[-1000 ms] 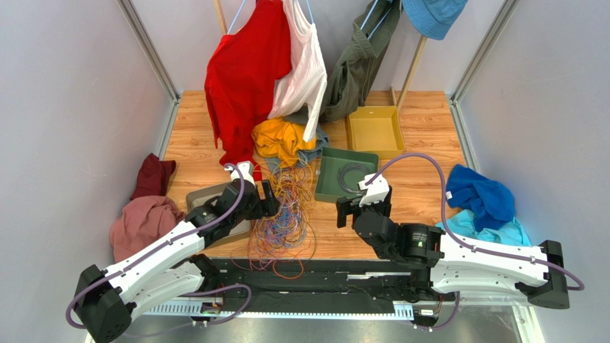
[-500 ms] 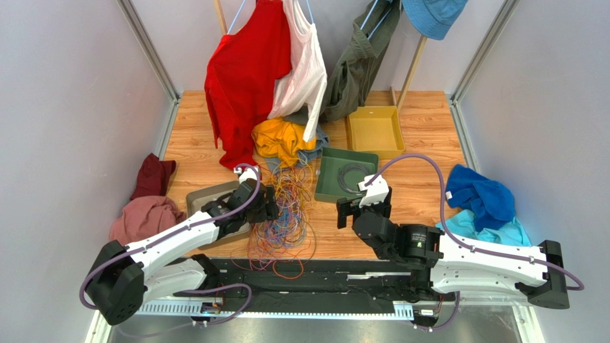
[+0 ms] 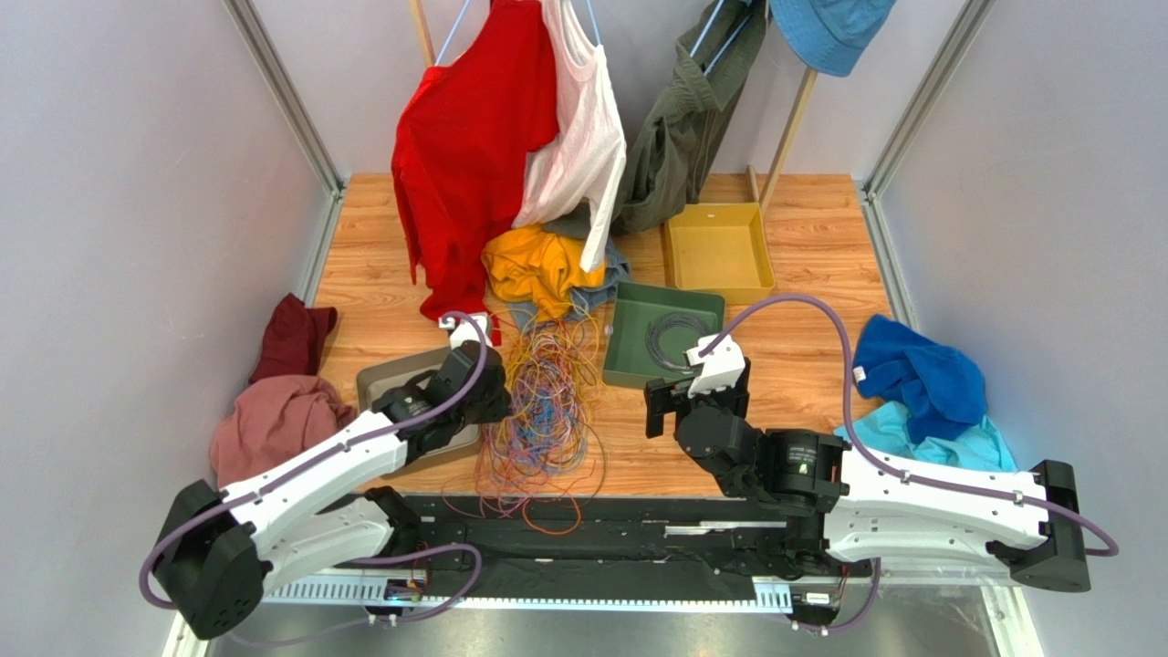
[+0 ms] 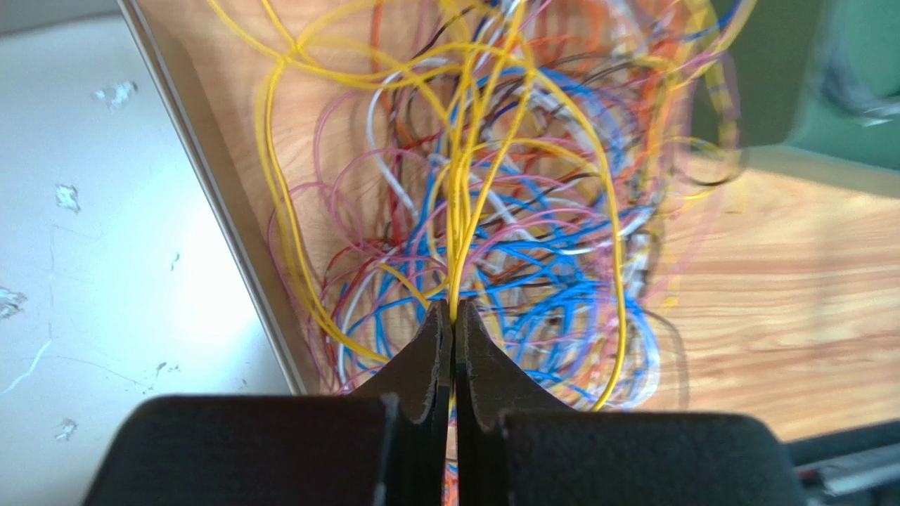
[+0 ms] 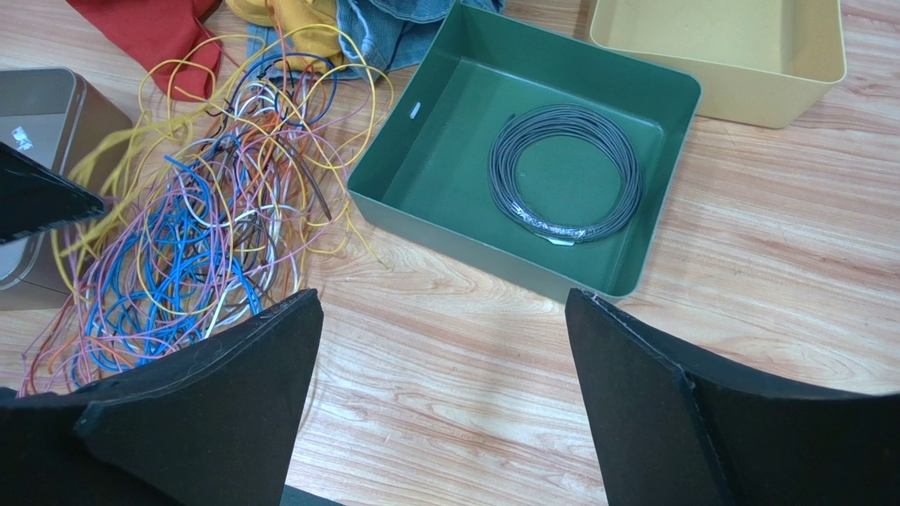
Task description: Untangle the cables
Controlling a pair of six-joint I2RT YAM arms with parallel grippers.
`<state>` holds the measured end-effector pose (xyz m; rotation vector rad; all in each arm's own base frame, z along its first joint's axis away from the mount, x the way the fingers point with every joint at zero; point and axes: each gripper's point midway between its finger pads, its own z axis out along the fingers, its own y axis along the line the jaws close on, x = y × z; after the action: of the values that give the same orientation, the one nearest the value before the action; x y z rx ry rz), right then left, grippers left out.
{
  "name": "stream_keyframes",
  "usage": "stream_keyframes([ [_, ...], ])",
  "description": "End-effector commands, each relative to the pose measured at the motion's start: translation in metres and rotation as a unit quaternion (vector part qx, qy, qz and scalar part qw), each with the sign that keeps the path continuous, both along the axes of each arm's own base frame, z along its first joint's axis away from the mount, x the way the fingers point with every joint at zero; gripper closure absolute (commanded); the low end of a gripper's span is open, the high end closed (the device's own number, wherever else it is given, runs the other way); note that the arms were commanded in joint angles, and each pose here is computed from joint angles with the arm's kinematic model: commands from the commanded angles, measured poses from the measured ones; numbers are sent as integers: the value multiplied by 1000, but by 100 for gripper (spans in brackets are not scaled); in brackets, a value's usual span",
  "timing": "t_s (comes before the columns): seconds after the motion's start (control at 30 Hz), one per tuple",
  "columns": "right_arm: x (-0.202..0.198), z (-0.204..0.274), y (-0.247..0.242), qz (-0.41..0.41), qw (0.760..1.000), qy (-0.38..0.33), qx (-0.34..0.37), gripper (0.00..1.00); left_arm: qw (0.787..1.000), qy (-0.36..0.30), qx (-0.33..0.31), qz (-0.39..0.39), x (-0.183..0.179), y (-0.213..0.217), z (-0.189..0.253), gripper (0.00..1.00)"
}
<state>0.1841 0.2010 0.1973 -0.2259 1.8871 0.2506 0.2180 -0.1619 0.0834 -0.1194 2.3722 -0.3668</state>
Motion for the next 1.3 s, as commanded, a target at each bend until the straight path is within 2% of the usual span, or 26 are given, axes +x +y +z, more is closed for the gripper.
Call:
stream_keyframes([
  [0.0, 0, 8, -3, -12, 1000, -1, 29, 9, 997, -64, -43, -10, 6, -5, 64, 100],
  [0.13, -1, 10, -3, -13, 999, 4, 44, 12, 979, -153, -119, -57, 3, -18, 154, 100],
  [0.27, -3, 13, -6, -19, 997, 8, 72, 12, 958, -207, -168, -106, -9, -29, 231, 100],
  [0.3, -5, 11, -4, -10, 997, 13, 77, 12, 958, -206, -163, -116, -10, -31, 237, 100],
  [0.33, -6, 14, -5, -6, 996, 12, 90, 12, 949, -224, -176, -132, -16, -37, 263, 100],
  [0.4, -9, 17, -3, 7, 994, 14, 104, 12, 946, -228, -173, -152, -17, -50, 276, 100],
  [0.43, -11, 19, -5, 12, 993, 13, 115, 13, 936, -239, -186, -178, -28, -61, 296, 100],
  [0.6, -15, 30, -11, 21, 990, 11, 139, 13, 925, -259, -137, -241, -42, -106, 334, 100],
  [0.73, -19, 46, -20, 28, 986, 7, 167, 13, 926, -252, -118, -257, -42, -120, 333, 100],
  [0.8, -22, 55, -21, 39, 982, 3, 184, 14, 932, -239, -106, -252, -40, -120, 317, 100],
  [1.03, -39, 118, -10, 124, 941, -45, 310, 14, 940, -206, -91, -255, -44, -118, 265, 100],
  [1.27, -38, 145, 33, 157, 933, -43, 320, 11, 937, -191, -93, -276, -50, -124, 251, 100],
])
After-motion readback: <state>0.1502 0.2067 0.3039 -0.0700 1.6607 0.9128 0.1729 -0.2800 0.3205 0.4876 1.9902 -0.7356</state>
